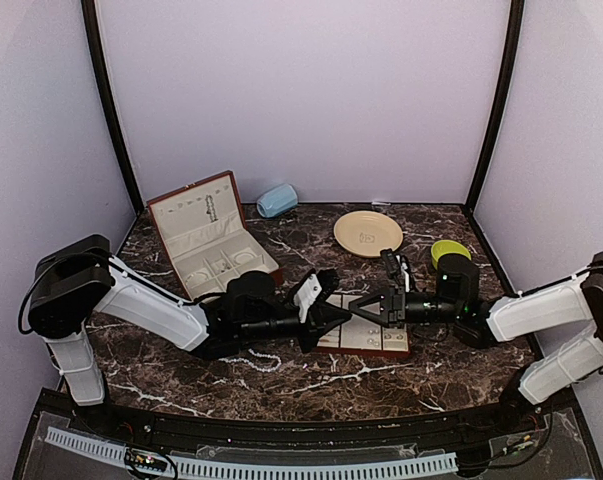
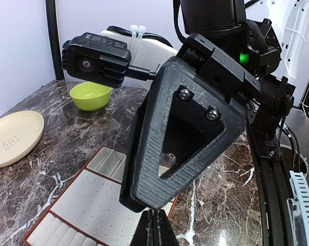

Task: Organize the mixed jewelry
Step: Pass from the left arm to the right, then insert the earring into the earring holder.

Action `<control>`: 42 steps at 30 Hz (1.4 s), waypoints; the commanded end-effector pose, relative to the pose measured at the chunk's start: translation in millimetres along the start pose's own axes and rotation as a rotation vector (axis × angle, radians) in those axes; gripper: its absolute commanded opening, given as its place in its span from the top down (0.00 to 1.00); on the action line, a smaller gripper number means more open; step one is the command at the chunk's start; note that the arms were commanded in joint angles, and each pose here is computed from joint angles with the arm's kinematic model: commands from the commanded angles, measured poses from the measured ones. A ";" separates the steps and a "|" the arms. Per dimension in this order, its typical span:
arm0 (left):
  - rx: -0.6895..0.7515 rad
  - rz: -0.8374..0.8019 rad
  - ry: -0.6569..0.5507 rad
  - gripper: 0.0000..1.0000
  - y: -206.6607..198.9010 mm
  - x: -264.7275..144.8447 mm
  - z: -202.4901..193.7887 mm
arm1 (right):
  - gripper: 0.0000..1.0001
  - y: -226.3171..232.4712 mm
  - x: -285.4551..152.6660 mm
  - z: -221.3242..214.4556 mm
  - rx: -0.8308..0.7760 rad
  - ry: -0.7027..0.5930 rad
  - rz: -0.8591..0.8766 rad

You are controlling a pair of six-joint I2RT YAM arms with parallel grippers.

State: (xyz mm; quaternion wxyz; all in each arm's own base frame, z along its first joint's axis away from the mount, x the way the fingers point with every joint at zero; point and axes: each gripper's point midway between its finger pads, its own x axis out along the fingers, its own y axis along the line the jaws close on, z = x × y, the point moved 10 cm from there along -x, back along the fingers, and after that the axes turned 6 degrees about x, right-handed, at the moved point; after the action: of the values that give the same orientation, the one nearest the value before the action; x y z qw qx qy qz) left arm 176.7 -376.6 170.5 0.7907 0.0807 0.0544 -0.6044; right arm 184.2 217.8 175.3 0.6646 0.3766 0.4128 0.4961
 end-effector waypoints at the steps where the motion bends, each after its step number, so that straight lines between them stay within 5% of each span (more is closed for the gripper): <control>1: 0.017 -0.012 -0.028 1.00 -2.4 -3.6 5.3 | 0.76 9.3 2.0 2.6 -0.035 -0.010 0.053; 12: 0.036 -0.006 -0.016 1.00 -1.9 -3.2 5.4 | 0.85 8.0 -0.2 1.8 -0.040 -0.024 0.033; 18: 0.011 0.036 -0.003 0.65 0.7 -6.2 4.9 | 0.86 9.7 -3.9 3.4 -0.090 -0.032 -0.040; 22: 0.013 0.072 -0.015 0.54 -0.9 -23.6 -3.0 | 0.85 9.1 -8.0 5.3 -0.130 -0.021 -0.150; 31: -0.114 0.202 0.048 0.50 11.4 -54.9 -10.1 | 0.85 6.8 -14.1 10.6 -0.255 0.018 -0.464; 42: -0.410 0.433 0.067 0.46 73.8 -107.4 -14.6 | 0.86 0.2 17.6 -1.1 -0.321 0.123 -0.684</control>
State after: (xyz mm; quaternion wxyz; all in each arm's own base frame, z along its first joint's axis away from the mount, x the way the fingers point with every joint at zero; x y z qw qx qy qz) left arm 210.1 -276.8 172.4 0.8851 -0.0033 0.1508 -0.4402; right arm 184.8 227.1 174.7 0.8012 0.1233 0.4672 0.3530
